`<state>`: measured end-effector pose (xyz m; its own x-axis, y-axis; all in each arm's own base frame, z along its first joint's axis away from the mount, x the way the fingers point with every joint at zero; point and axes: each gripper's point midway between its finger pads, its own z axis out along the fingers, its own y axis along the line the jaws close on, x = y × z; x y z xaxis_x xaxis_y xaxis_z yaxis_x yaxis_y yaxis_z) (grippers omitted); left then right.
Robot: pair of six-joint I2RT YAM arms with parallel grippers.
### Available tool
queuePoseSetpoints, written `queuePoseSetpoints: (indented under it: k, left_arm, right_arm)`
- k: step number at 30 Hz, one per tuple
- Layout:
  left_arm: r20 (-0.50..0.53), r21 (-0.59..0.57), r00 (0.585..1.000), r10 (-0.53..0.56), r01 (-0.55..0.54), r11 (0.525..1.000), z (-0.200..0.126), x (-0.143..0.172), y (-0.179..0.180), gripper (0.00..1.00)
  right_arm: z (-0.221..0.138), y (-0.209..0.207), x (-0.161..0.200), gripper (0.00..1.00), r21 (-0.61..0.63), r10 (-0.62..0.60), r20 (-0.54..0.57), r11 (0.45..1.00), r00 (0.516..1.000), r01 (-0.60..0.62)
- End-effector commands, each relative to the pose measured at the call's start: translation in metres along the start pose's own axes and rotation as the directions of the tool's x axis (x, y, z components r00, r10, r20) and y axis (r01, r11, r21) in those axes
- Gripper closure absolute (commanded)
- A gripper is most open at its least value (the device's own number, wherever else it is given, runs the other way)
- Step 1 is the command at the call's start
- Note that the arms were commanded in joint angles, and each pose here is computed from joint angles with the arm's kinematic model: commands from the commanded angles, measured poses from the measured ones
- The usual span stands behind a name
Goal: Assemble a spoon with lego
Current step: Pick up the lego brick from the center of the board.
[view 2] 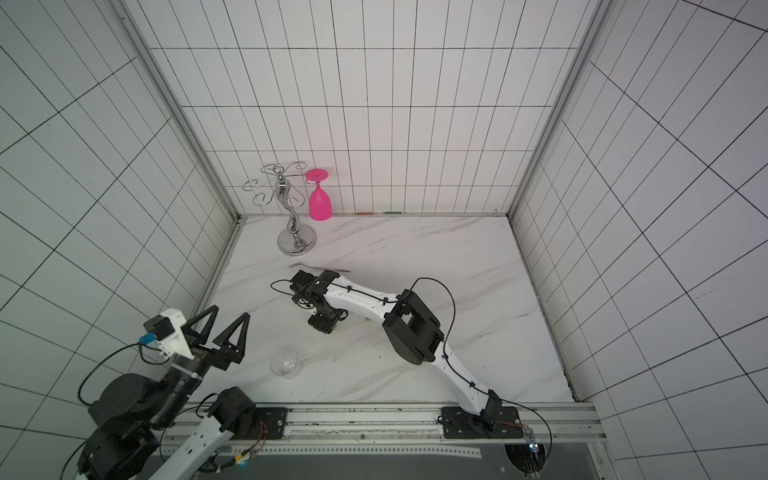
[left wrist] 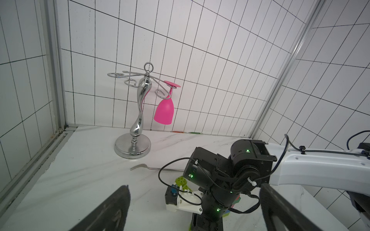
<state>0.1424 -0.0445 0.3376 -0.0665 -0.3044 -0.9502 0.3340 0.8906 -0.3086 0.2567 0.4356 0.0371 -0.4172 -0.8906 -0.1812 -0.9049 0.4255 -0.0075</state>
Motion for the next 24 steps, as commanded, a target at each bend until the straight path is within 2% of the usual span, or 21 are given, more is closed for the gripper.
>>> queuePoseSetpoints:
  k: [1, 7, 9, 12, 15, 19, 24]
  left_arm:
    - [0.01, 0.013, 1.0, 0.009, -0.009, 1.0, -0.004, -0.003, -0.001, 0.01]
    - [0.007, 0.012, 1.0, 0.01, -0.01, 1.0, -0.004, -0.002, -0.001, 0.01]
    - [0.006, 0.014, 1.0, 0.011, -0.011, 1.0, -0.004, -0.002, -0.001, 0.01]
    - [0.007, 0.013, 1.0, 0.01, -0.011, 1.0, -0.004, -0.002, -0.001, 0.01]
    - [0.007, 0.012, 1.0, 0.01, -0.01, 1.0, -0.004, -0.002, -0.001, 0.01]
    - [0.006, 0.012, 1.0, 0.009, -0.009, 1.0, -0.004, -0.002, -0.001, 0.01]
    - [0.008, 0.013, 1.0, 0.008, -0.008, 1.0, -0.004, -0.003, -0.001, 0.01]
  right_arm:
    - [0.004, 0.001, 0.003, 0.59, 0.001, -0.014, -0.035, 1.0, 0.999, 0.014]
    - [0.001, 0.002, 0.001, 0.71, 0.002, -0.019, -0.036, 1.0, 0.999, 0.019]
    - [-0.005, 0.002, -0.001, 0.7, 0.004, -0.024, -0.027, 1.0, 0.999, 0.024]
    - [-0.013, 0.004, -0.003, 0.61, 0.005, -0.036, -0.014, 0.999, 0.999, 0.037]
    - [-0.016, 0.003, -0.003, 0.58, 0.01, -0.037, -0.015, 0.999, 0.999, 0.038]
    - [-0.013, 0.004, -0.001, 0.59, 0.004, -0.036, -0.027, 0.999, 0.999, 0.036]
    - [-0.013, 0.007, -0.001, 0.68, -0.005, -0.038, -0.029, 0.999, 0.999, 0.037]
